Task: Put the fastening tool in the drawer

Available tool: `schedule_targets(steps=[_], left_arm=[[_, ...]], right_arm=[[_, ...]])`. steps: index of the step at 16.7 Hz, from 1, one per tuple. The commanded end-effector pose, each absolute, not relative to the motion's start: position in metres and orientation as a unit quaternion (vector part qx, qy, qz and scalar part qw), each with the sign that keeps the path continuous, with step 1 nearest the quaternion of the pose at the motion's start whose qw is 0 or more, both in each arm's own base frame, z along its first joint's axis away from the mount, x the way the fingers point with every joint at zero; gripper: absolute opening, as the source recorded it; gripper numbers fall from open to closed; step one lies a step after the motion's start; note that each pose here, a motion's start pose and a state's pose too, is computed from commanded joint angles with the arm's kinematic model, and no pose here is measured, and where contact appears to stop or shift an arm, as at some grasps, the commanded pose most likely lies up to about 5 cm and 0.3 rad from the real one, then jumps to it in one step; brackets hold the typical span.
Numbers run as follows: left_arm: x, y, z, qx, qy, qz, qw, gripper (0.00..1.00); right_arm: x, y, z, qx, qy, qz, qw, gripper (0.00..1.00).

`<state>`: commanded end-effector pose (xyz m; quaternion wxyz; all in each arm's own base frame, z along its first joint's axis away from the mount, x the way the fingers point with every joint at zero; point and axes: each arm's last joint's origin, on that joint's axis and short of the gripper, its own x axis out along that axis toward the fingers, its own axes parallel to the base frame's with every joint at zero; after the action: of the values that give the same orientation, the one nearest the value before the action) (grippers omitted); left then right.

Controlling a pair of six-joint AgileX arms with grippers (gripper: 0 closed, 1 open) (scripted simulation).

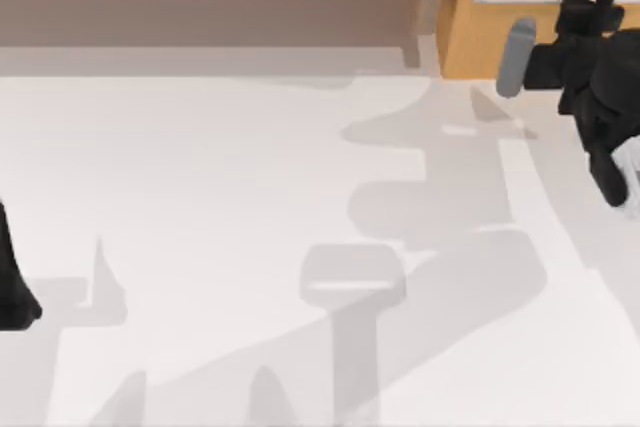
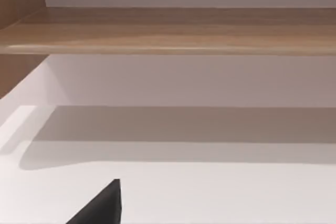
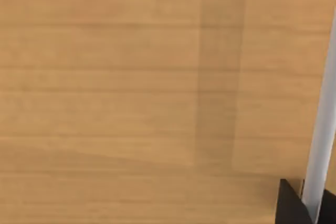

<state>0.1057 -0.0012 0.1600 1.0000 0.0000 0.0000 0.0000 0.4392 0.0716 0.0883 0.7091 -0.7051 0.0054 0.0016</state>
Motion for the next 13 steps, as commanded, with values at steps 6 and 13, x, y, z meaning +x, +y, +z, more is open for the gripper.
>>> schedule_targets(steps=[6,13], left_arm=[[0.1057,-0.0012,0.16,0.0,0.0,0.0,1.0,1.0],[0.1057,-0.0012,0.16,0.0,0.0,0.0,1.0,1.0]], right_arm=[[0.4392,0.0716,0.0883,-0.705,0.005,0.002,0.709,0.53],[0.4392,0.0716,0.0883,-0.705,0.005,0.002,0.709,1.0]])
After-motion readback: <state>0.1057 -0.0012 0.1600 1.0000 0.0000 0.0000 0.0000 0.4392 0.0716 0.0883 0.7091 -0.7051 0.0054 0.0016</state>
